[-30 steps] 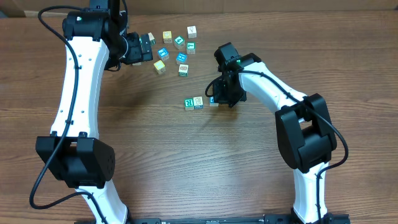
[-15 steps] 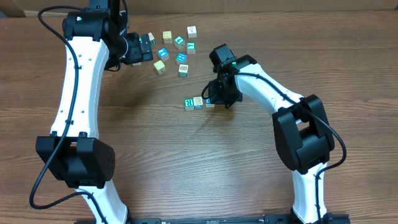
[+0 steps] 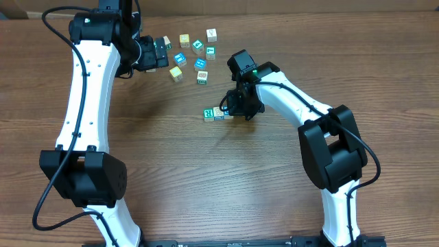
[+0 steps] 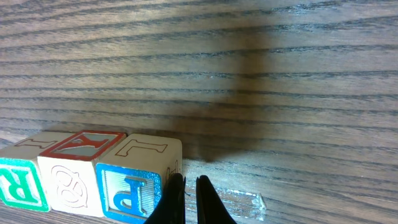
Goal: Form a horizontal line
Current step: 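Lower the blue P block beside the pretzel block and open the right gripper, then lift the right gripper up and away from the block row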
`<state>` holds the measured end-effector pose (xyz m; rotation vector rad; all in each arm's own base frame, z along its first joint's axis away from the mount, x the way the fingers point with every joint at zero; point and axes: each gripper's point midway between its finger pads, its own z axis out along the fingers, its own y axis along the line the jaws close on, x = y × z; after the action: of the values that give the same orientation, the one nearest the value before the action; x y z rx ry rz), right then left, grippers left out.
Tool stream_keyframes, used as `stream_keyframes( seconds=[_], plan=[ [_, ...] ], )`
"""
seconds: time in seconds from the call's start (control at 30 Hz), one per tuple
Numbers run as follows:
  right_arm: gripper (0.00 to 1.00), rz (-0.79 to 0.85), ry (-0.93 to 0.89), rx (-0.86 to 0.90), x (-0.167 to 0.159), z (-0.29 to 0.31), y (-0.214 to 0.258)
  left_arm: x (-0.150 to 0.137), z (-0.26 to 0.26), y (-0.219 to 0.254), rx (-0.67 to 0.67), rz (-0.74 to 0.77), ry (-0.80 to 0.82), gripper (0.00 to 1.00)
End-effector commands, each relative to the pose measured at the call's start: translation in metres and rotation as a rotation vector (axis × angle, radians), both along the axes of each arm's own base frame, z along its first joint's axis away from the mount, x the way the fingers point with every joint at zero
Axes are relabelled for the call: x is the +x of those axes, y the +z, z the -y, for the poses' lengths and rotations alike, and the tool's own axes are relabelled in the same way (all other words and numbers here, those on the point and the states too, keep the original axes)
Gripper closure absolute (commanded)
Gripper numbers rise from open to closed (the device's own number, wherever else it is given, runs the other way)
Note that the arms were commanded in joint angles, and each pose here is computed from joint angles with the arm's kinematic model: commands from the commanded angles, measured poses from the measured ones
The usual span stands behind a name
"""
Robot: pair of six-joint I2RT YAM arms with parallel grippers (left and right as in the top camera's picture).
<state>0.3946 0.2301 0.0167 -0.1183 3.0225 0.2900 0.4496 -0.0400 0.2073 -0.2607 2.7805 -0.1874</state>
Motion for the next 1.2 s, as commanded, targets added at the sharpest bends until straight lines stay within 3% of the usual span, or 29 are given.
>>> stream_keyframes(
  seconds=[0.0,0.43,0.73,0.97,1.17],
  plan=[
    [0.96,0.009,0.008,0.011,-0.001,-0.003,0.005,0.001,0.002,0.000,0.003,0.001,0.005,0.00],
    [0.96,0.061,-0.012,-0.069,0.009,0.011,0.004,0.001,0.002,0.000,0.003,0.001,0.005,0.00],
    [0.96,0.261,-0.057,-0.132,0.052,0.019,0.015,0.001,0.002,0.000,0.003,0.001,0.005,0.00],
    [0.96,0.464,-0.029,0.139,0.099,-0.035,0.050,0.001,0.002,0.000,0.003,0.001,0.005,0.00],
    [0.96,0.511,-0.002,0.170,0.103,-0.049,0.058,0.001,0.002,0.000,0.003,0.001,0.005,0.00]
  ],
)
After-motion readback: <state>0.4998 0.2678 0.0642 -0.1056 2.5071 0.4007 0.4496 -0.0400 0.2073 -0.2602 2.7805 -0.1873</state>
